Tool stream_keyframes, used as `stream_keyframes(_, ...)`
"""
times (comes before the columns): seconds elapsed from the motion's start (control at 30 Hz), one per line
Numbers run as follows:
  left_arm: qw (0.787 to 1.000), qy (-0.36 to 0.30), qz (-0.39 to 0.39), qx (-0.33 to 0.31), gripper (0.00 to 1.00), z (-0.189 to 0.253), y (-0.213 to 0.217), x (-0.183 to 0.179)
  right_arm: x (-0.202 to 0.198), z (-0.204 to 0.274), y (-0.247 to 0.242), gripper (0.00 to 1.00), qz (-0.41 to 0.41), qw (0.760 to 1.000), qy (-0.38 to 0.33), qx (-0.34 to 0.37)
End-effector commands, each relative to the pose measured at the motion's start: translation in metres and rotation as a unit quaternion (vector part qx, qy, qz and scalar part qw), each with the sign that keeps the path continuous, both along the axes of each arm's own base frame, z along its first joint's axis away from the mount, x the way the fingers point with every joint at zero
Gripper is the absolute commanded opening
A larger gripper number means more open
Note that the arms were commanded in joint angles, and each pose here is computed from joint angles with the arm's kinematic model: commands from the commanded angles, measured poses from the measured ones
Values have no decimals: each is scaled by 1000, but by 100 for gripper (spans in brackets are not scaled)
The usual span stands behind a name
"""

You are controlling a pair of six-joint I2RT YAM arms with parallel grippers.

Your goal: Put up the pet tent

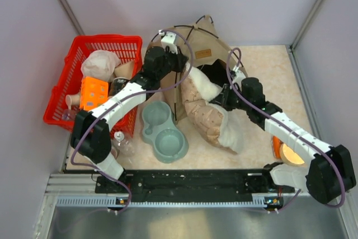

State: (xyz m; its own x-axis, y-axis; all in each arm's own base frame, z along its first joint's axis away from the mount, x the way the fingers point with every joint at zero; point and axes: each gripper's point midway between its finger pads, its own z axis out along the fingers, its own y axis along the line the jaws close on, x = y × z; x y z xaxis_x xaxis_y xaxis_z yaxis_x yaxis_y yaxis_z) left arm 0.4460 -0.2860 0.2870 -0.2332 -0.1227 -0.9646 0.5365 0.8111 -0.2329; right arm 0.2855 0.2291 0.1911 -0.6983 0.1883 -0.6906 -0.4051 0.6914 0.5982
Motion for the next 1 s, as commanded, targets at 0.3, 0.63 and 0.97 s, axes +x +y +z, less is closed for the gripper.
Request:
stream_keyframes(0.3,999,-22,-13,-42,0,57,2,-6,73,-66,-51,0,-321,937,43,-127)
stream_keyframes(0.63,999,-12,-18,-39,0,59,0,-6,87,-77,-61,0,-417,884,50,-206)
stream_keyframes(0.97,999,-21,-22,-44,0,70,0,-8,100,-133,-7,0,-293,929,65,-218)
